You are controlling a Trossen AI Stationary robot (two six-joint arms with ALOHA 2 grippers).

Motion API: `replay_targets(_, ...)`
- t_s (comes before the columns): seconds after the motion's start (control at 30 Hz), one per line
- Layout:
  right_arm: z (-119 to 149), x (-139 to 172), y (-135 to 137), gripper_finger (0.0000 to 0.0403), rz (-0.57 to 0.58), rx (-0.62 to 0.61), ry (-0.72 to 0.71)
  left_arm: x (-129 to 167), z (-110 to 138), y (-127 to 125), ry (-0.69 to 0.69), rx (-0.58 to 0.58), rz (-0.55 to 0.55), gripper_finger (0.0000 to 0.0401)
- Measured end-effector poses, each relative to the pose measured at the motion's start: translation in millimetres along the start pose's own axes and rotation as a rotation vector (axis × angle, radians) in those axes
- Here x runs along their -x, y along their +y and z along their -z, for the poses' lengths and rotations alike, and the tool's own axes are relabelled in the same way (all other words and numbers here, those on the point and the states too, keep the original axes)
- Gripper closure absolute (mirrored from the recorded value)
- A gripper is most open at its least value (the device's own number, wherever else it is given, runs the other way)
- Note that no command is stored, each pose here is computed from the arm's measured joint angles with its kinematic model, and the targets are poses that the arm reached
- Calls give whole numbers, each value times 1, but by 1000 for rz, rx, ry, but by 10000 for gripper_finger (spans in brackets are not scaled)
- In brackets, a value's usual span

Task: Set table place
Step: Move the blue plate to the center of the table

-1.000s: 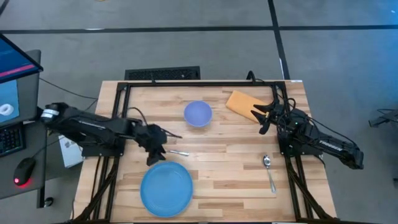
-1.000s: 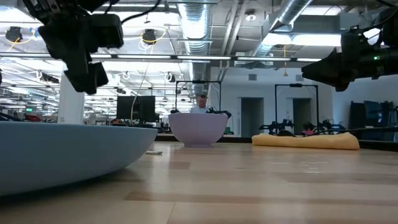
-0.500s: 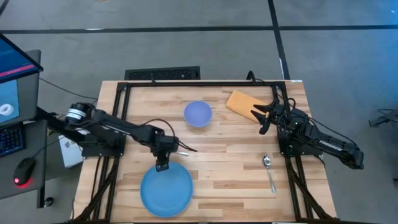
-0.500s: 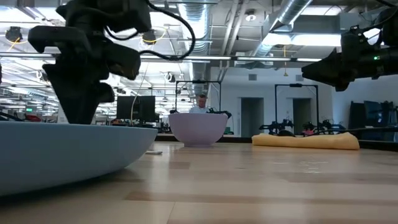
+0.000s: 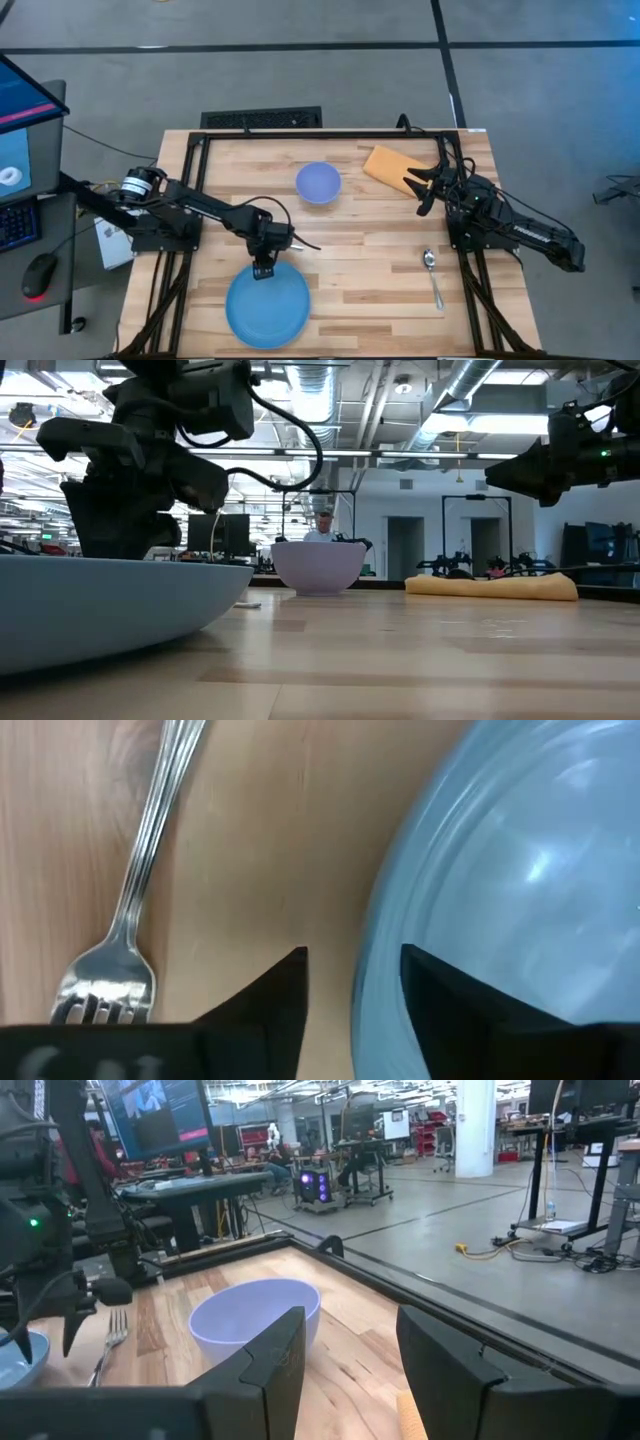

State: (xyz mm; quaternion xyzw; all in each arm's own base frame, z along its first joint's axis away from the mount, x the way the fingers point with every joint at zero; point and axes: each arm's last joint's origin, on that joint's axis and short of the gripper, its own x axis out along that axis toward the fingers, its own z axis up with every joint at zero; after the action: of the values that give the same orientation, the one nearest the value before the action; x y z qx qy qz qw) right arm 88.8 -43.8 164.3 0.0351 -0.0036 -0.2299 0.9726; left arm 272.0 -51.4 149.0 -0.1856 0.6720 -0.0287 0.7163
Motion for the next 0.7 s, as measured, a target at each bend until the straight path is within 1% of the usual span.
replay_targets(0.27,0,0,0,218,0,0,0,0,1,0,6,3,6,348)
replay_targets(0.43,0,0,0,218,0,0,0,0,0,0,4,-2,8,389)
replay_targets(0.5,0,0,0,218,0,0,0,0,0,0,2,-4,17,396)
replay_targets(0.7,0,0,0,218,0,2,0,0,-1,-1,-9,-8,25,399)
